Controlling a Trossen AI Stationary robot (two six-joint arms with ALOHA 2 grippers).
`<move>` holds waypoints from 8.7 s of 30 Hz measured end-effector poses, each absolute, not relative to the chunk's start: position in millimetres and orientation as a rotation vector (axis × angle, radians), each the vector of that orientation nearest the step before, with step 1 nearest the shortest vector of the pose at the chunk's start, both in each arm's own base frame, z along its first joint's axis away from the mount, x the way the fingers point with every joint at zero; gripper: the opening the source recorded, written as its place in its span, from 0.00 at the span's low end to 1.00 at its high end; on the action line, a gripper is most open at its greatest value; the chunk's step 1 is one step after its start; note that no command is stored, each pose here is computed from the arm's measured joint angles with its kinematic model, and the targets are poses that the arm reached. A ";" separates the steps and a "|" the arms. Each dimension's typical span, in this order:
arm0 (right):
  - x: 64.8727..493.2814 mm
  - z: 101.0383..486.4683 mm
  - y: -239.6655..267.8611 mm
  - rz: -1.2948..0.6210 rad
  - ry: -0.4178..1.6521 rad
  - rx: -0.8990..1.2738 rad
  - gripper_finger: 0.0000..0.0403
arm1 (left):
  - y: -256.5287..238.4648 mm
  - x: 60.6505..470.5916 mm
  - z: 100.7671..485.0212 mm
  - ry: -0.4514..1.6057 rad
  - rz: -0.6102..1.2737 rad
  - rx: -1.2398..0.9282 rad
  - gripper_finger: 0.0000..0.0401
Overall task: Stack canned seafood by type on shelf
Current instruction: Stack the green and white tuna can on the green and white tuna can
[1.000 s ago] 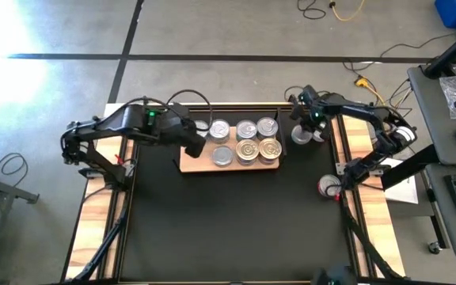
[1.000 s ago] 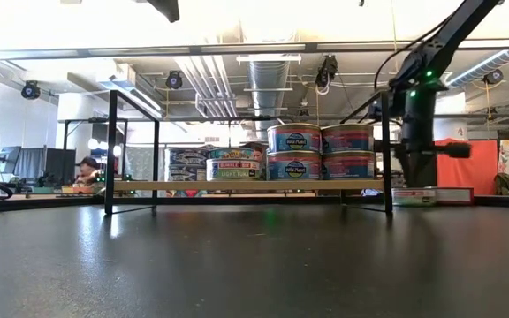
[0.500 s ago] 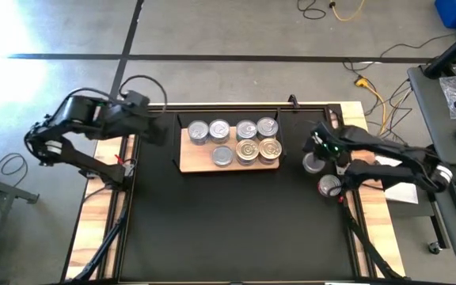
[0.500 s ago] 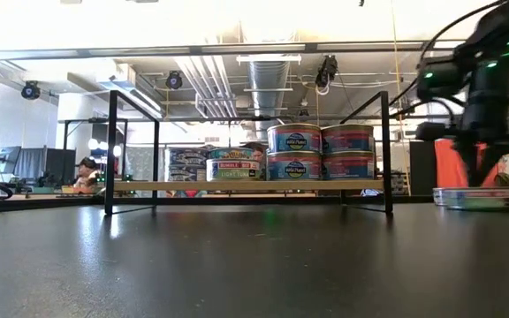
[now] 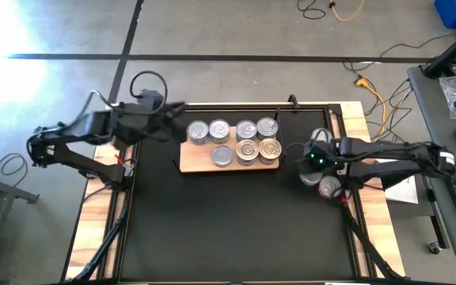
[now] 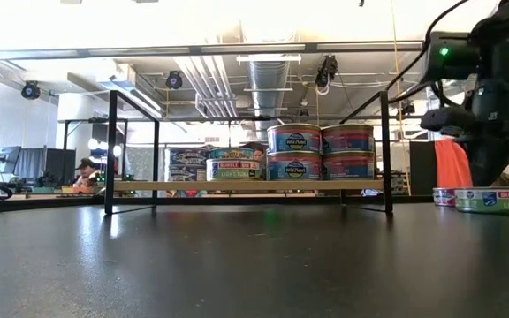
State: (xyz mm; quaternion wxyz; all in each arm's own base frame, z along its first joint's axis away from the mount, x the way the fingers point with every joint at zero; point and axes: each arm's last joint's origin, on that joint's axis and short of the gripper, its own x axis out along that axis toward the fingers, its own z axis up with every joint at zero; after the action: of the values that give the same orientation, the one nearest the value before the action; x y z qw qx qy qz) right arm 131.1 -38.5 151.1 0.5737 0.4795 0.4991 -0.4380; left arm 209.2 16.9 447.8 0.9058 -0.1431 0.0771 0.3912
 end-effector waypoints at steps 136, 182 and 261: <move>260.4 71.5 246.9 -0.538 0.460 0.136 0.99 | -175.7 389.4 102.8 0.648 0.511 -0.462 0.89; 331.1 130.6 244.9 -0.452 0.519 0.075 0.89 | -115.5 241.2 258.8 0.742 0.638 -0.197 0.77; 444.2 254.2 -18.9 -0.619 0.876 0.146 0.91 | 28.4 158.1 352.6 0.264 0.345 -0.081 0.77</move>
State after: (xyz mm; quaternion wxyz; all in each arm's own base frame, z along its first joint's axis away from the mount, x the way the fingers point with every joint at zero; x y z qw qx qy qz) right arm 444.2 -18.9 254.2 0.8570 0.0696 0.4170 -0.2946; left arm 158.1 28.4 352.6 0.9757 -0.0402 0.1307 0.1713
